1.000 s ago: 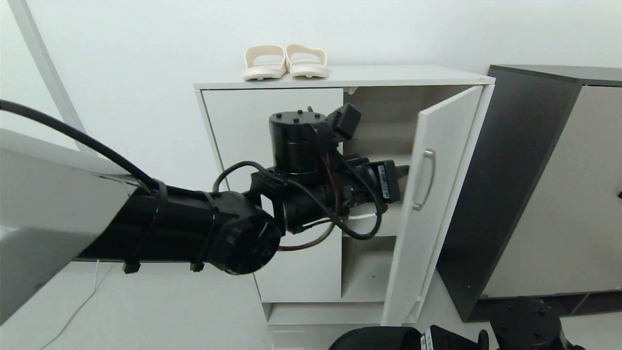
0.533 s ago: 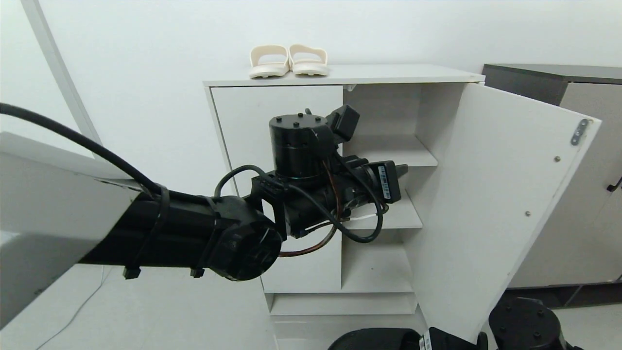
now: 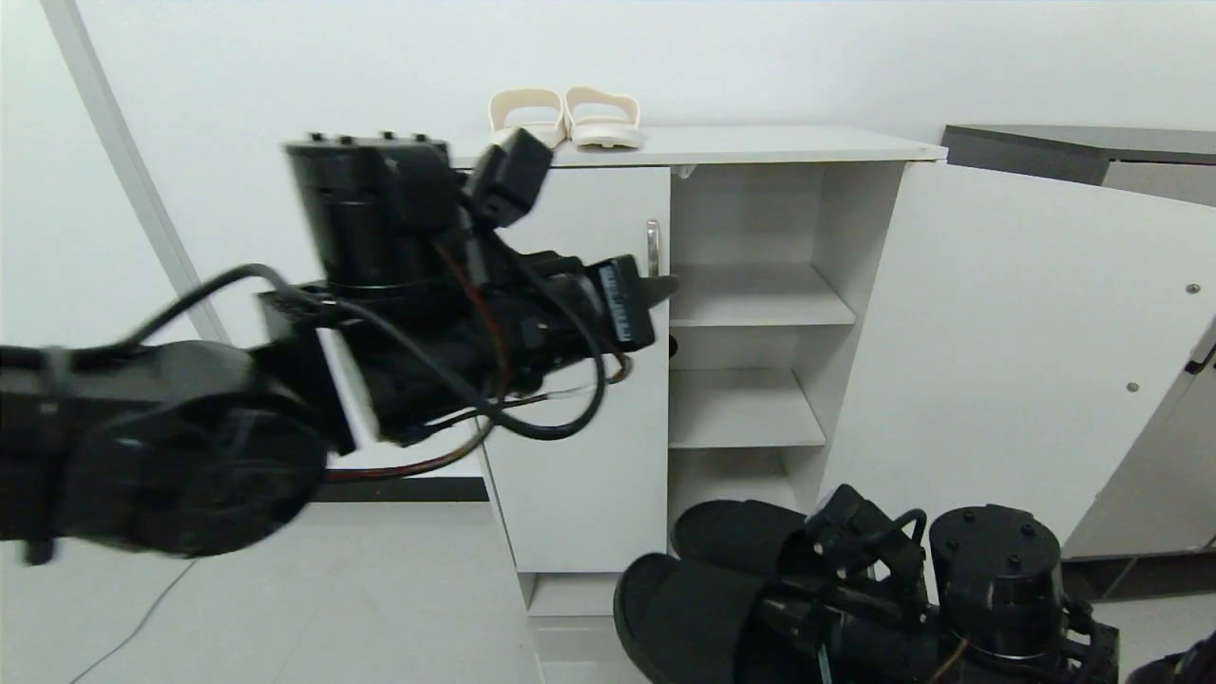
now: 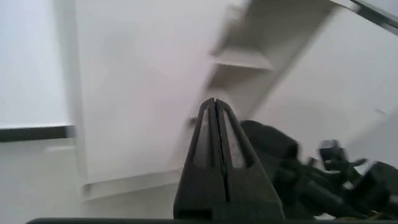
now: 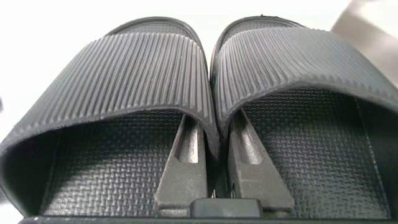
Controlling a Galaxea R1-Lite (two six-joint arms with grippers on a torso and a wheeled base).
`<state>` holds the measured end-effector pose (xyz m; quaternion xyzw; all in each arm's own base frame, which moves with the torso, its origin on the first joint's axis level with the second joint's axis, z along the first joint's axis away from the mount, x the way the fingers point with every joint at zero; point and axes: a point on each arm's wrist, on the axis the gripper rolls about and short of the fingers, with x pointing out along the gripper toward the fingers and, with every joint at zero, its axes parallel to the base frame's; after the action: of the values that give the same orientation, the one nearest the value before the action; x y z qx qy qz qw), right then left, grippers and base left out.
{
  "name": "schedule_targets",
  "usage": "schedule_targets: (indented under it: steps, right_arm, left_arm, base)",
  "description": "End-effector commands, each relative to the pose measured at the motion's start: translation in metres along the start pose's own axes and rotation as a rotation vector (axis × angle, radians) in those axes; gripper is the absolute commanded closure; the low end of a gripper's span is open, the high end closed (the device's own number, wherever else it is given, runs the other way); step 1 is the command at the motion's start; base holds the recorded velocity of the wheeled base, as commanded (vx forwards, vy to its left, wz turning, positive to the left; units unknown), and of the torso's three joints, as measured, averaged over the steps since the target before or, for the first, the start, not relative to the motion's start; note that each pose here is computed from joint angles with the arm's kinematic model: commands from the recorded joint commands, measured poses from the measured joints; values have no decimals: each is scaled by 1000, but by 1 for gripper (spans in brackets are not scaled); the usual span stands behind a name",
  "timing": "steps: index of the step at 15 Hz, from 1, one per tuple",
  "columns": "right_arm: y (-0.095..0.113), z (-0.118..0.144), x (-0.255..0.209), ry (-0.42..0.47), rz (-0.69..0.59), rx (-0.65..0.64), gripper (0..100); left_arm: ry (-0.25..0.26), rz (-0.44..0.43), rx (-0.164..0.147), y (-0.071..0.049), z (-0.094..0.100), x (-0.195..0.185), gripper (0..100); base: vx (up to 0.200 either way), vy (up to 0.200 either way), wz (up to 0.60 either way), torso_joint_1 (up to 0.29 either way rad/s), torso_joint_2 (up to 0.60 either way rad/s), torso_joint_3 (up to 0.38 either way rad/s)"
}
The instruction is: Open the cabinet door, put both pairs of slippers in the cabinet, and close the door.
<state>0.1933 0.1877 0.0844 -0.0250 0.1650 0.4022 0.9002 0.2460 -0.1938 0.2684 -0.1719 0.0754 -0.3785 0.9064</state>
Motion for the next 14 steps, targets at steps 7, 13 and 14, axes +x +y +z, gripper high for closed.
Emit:
schedule_targets:
  steps: [7, 13, 14]
  right_arm:
    - [-29, 16, 70, -82, -491, 49, 100]
    - [-34, 22, 79, -87, -643, 68, 100]
    - [-33, 21, 79, -84, -641, 67, 100]
  left_arm:
    - [-295, 689, 122, 23, -16, -233, 100]
    - [-346, 1093, 186, 21, -102, -301, 100]
    - [-335, 1171, 197, 20, -133, -312, 100]
  base:
    - [0, 0, 0, 0, 0, 0]
    - [0, 0, 0, 0, 0, 0]
    - [0, 0, 0, 0, 0, 0]
